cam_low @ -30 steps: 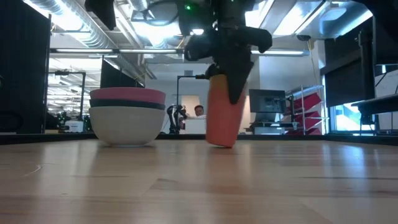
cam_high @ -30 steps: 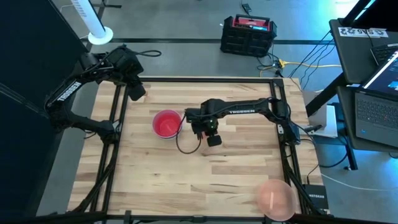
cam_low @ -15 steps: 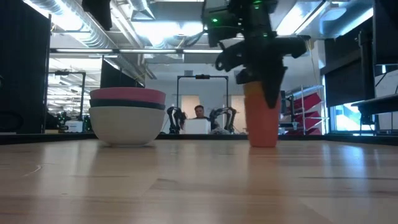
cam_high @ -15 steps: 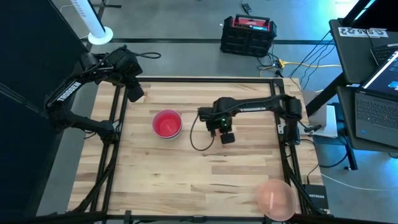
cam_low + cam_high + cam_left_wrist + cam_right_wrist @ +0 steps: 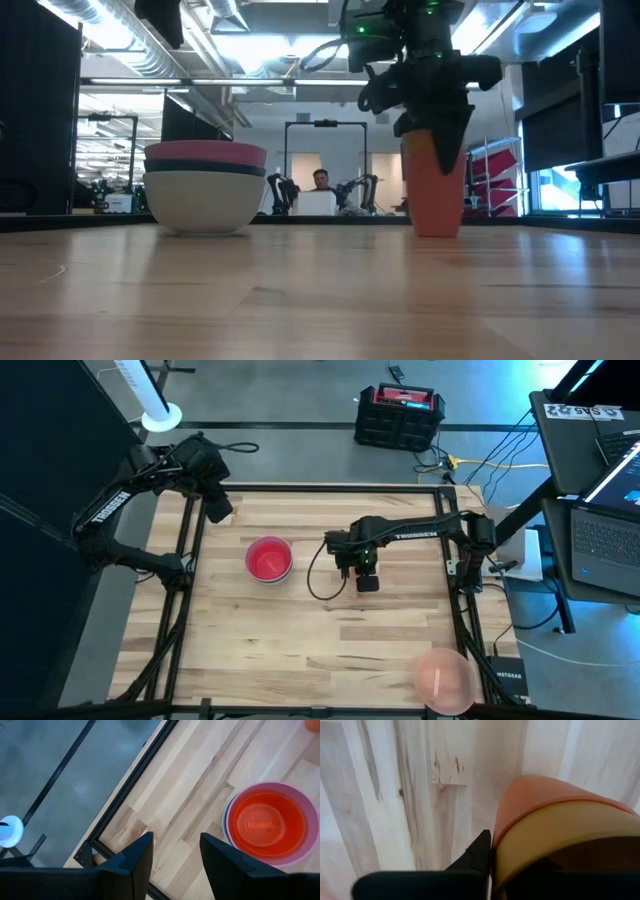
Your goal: Nest bowls inside each other
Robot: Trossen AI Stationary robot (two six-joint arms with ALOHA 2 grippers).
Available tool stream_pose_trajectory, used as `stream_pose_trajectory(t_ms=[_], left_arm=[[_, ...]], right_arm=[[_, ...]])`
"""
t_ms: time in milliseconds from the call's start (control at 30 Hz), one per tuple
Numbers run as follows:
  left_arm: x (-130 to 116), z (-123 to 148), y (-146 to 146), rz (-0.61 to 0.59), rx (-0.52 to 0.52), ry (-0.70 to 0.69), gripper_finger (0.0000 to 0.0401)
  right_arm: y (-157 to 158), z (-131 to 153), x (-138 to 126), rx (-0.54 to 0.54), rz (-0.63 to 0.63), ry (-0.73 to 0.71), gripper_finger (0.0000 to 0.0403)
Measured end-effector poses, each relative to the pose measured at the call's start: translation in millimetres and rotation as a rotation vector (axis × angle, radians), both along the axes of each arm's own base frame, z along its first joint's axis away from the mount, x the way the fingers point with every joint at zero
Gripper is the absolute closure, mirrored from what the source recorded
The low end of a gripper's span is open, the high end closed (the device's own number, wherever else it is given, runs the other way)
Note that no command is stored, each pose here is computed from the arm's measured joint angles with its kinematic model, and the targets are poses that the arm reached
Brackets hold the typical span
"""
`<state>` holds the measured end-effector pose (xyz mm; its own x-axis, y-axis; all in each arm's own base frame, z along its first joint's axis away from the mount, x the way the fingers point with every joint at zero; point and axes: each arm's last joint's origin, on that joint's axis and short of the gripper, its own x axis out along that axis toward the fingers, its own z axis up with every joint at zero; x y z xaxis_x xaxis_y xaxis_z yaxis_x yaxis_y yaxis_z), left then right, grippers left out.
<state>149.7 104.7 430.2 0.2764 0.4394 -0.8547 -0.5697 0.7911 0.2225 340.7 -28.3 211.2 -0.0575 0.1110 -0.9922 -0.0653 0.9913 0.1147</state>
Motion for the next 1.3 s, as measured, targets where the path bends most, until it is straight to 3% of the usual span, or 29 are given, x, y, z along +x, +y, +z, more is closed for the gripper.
stream_pose_trajectory(t_ms=[267,467,667,867,1100,1300], left_arm=[[0,0,0,-0.001,0.002,-0.002,0.0255],[0,0,0,-0.001,0.002,-0.002,0.0255],[38,-14,-7,-0.193,-0.076,0.042,0.0255],[76,-32,-23,-0.393,-0.157,0.093,0.0255],[118,-57,-52,-0.618,-0.247,0.162,0.0255],[150,-90,-82,-0.66,-0.3,0.242,0.0255]], right_arm=[[0,3,-5,0.007,-0.014,0.012,0.0297],[1,27,-14,-0.008,-0.024,-0.051,0.0289],[-2,95,-23,-0.139,-0.092,-0.299,0.0289],[-3,166,-49,-0.255,-0.19,-0.562,0.0288],[-1,242,-102,-0.361,-0.345,-0.869,0.0288],[2,270,-153,-0.357,-0.469,-1.017,0.0288]])
